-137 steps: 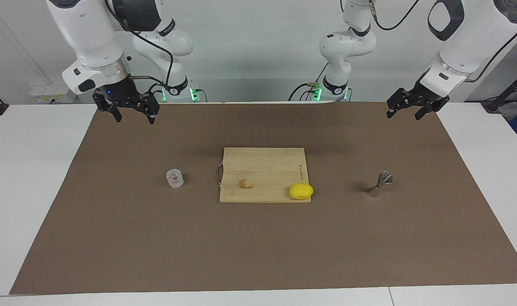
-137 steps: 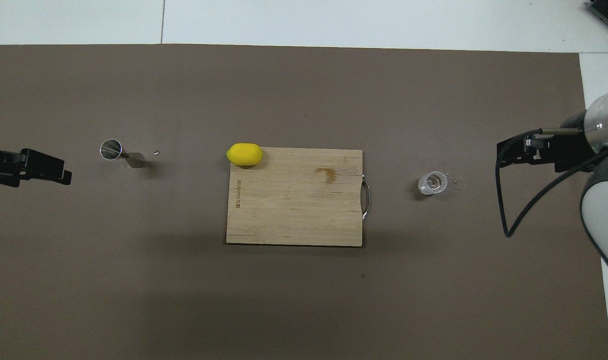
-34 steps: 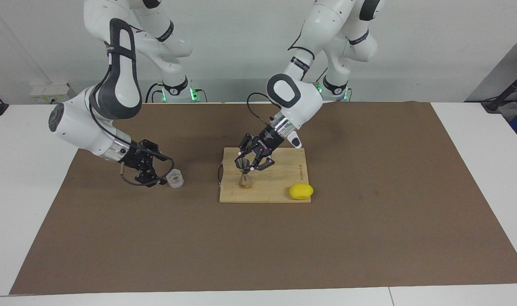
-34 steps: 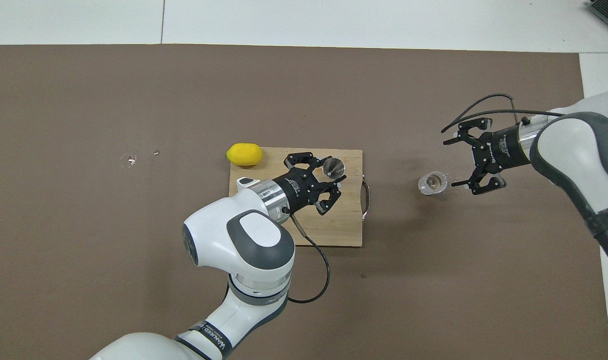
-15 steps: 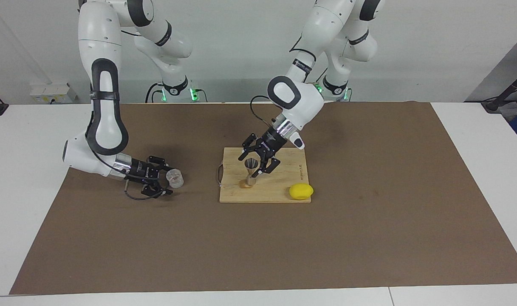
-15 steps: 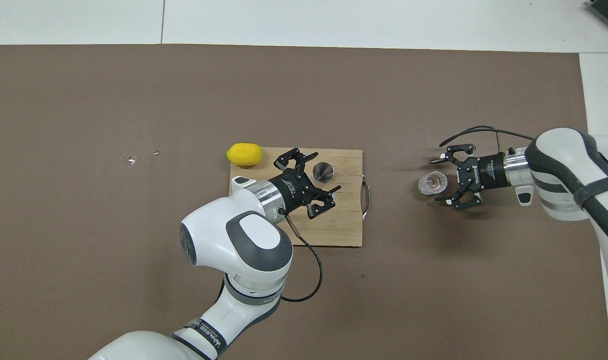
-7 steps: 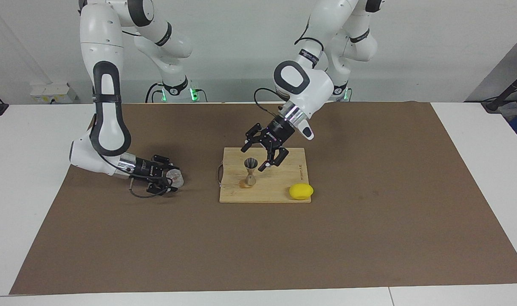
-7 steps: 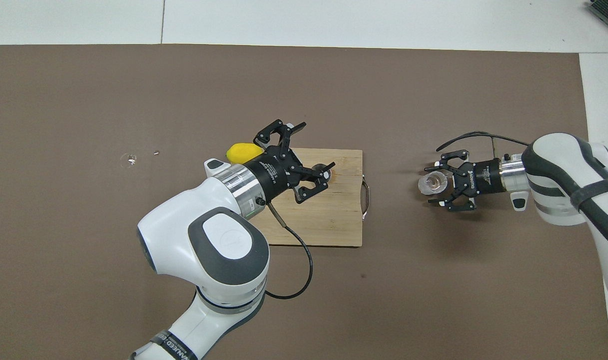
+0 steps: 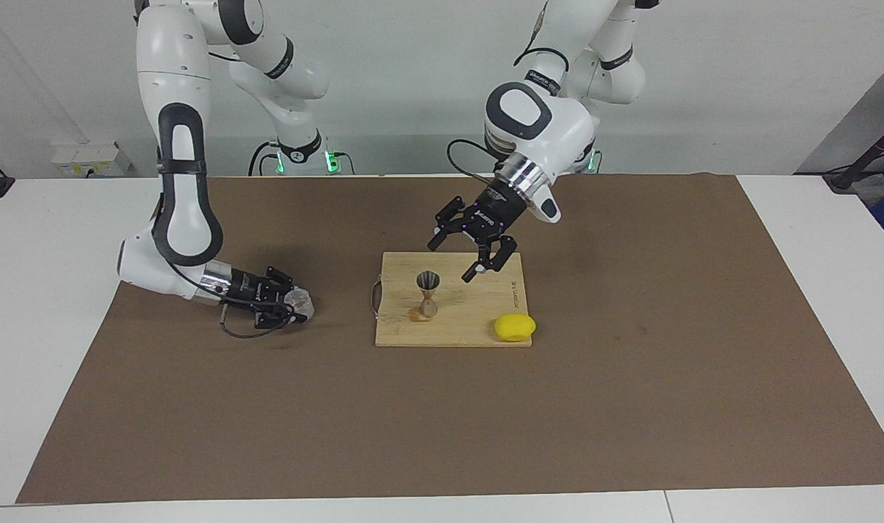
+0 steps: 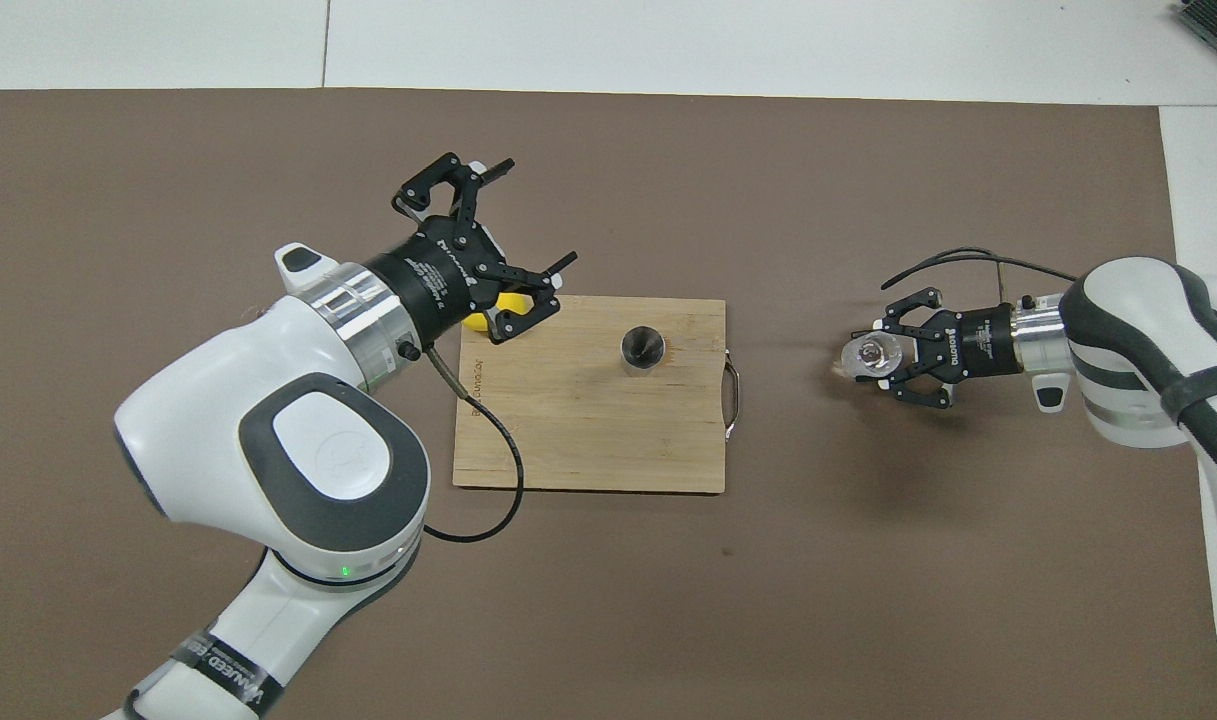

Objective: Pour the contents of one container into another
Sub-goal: 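Lift the glass with the right gripper while the left gripper withdraws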

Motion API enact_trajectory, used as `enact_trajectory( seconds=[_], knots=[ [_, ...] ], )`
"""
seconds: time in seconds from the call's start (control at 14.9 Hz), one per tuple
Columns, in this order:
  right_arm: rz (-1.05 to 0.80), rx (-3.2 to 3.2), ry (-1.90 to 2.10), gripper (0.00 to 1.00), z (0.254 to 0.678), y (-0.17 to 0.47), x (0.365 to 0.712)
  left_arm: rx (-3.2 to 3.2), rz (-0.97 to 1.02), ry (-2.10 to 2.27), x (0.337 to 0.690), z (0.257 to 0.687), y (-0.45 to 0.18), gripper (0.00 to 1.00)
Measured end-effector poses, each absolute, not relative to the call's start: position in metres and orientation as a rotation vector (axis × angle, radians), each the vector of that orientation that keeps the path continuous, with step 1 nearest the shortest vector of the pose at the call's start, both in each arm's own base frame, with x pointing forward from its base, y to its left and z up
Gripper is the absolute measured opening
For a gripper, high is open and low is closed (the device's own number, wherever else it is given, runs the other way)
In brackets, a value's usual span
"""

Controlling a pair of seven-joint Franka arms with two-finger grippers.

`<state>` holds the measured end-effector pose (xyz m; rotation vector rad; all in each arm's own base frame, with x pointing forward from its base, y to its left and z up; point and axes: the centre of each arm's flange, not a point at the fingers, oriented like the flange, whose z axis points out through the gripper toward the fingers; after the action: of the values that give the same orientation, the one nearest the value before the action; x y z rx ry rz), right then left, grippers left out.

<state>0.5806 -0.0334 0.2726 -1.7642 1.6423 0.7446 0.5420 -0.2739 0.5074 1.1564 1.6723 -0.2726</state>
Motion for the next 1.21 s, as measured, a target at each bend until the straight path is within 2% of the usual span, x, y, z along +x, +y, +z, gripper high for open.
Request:
enact_trajectory(
  seconds=[0.27, 0.54, 0.87, 1.21],
  knots=[
    [0.664, -1.772, 1.682, 0.51, 0.322, 0.011, 0.591, 1.246, -0.029, 1.644, 0.574, 0.528, -0.200, 1.00],
    [0.626, -1.843, 1.696, 0.51, 0.349, 0.067, 0.592, 1.367, 0.222, 1.638, 0.602, 0.541, -0.115, 1.00],
    [0.564, -1.968, 1.759, 0.51, 0.374, 0.128, 0.595, 1.800, 0.313, 1.557, 0.608, 0.533, -0.096, 1.00],
    [0.459, -2.022, 1.857, 0.51, 0.398, 0.188, 0.595, 2.379, 0.327, 1.401, 0.589, 0.521, -0.090, 1.00]
  ],
)
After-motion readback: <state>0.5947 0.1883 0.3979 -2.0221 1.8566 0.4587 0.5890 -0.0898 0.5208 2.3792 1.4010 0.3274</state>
